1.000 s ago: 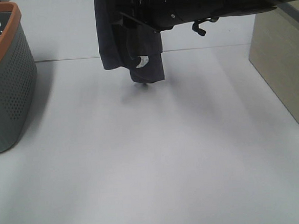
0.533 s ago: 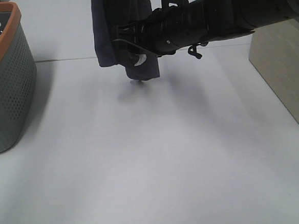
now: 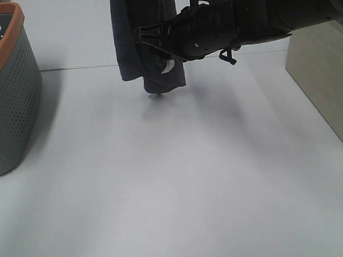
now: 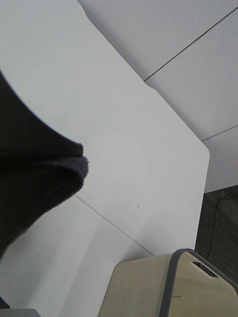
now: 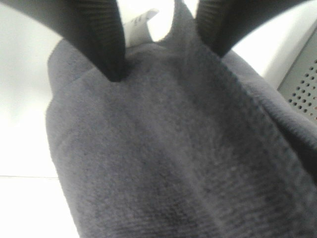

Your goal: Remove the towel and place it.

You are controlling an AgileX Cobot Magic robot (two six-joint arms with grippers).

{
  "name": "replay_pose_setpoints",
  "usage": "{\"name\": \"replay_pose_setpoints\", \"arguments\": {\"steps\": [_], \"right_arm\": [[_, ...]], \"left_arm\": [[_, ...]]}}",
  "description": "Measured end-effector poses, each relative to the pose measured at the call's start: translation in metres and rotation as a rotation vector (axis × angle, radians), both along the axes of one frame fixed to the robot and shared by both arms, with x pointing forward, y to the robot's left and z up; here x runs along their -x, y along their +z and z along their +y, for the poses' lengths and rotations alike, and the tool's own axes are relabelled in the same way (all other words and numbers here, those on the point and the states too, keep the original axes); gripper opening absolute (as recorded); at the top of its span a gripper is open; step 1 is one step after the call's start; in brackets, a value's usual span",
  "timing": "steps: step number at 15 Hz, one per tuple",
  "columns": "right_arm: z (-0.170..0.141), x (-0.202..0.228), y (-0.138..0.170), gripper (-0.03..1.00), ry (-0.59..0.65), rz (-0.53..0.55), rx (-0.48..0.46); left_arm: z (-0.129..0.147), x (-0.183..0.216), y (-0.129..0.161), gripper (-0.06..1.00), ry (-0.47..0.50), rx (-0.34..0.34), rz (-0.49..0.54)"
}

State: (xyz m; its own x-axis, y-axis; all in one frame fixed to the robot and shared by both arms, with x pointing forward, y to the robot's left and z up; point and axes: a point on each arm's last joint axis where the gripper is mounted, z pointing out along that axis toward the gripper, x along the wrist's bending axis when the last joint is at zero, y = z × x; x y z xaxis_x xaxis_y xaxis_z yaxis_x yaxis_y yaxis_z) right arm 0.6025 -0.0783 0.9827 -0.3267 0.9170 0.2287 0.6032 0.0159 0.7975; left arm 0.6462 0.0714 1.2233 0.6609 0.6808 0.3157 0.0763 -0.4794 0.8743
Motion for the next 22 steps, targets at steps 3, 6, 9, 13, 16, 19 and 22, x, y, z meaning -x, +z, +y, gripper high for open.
{"name": "replay_pose_setpoints", "arguments": {"steps": [3, 6, 9, 13, 16, 19, 22], "right_arm": [[-0.005, 0.004, 0.009, 0.30, -0.015, -0.021, 0.014], [-0.013, 0.009, 0.007, 0.25, -0.028, -0.034, 0.074], [-0.021, 0.011, -0.002, 0.02, -0.055, -0.035, 0.159], [-0.027, 0.019, 0.029, 0.02, -0.025, -0.124, 0.178], [-0.029, 0.024, 0.042, 0.02, -0.013, -0.159, 0.183], [-0.039, 0.038, 0.044, 0.02, 0.028, -0.182, 0.258], [-0.050, 0.048, 0.057, 0.02, 0.074, -0.264, 0.397]], "left_arm": [[0.000, 0.000, 0.000, 0.00, 0.000, 0.001, -0.001], [0.000, 0.000, 0.000, 0.00, 0.000, 0.001, -0.001], [0.000, 0.000, 0.000, 0.00, 0.000, 0.001, -0.001], [0.000, 0.001, -0.001, 0.00, -0.003, -0.010, 0.015], [0.001, 0.002, -0.006, 0.00, -0.007, -0.048, 0.056], [0.008, 0.000, -0.009, 0.00, 0.036, -0.142, 0.037], [0.017, -0.008, -0.014, 0.00, 0.111, -0.282, -0.018]]}}
